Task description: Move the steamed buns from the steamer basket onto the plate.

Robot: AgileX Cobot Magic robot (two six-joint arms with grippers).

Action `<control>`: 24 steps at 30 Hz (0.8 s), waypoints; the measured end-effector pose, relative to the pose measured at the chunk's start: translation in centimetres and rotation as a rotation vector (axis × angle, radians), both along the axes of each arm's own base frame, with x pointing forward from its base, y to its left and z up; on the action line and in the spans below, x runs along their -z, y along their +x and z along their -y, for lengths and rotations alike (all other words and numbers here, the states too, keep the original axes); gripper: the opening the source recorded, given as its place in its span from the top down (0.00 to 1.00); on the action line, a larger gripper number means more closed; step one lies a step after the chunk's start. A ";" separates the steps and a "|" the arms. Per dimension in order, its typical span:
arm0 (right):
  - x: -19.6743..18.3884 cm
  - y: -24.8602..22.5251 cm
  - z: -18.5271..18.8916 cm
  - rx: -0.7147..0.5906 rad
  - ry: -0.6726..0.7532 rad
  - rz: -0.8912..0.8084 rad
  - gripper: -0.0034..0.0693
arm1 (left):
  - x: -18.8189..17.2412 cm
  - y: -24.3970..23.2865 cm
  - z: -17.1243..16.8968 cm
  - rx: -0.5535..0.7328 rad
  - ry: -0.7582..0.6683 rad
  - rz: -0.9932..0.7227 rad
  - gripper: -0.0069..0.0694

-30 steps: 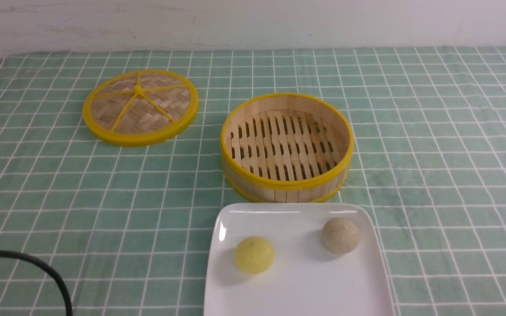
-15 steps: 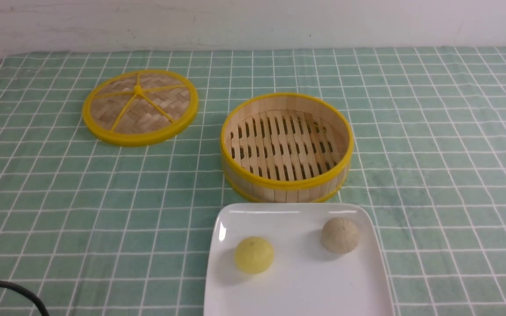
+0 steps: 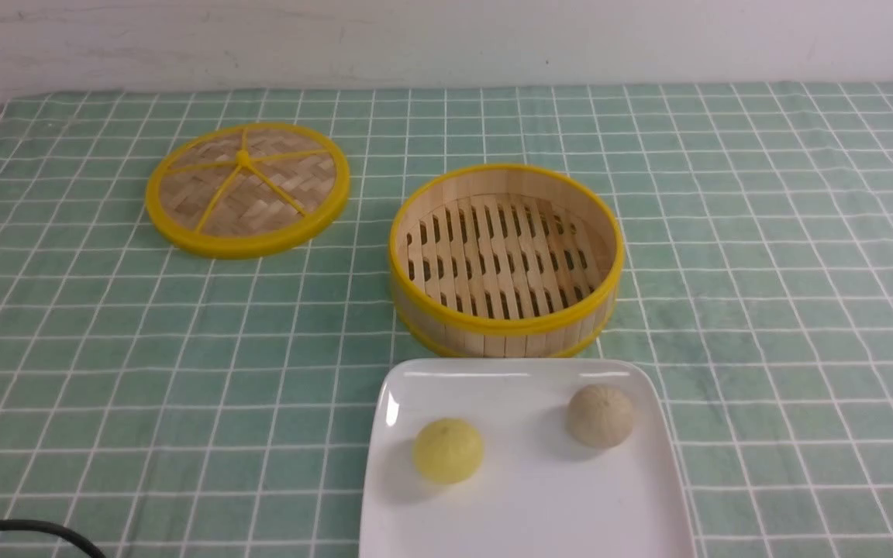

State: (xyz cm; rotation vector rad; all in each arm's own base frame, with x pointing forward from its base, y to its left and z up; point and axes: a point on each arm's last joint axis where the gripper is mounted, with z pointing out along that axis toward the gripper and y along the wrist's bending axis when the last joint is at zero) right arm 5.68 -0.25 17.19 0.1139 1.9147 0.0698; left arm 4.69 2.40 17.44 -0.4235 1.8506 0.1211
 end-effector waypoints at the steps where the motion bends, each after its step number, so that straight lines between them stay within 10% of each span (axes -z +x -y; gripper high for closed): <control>1: 0.0 0.0 0.0 0.000 0.000 0.000 0.62 | 0.0 0.0 0.0 0.001 0.000 0.000 0.55; 24: 0.0 0.0 0.0 0.000 -0.001 0.000 0.62 | 0.2 0.2 0.4 0.046 0.007 0.022 0.55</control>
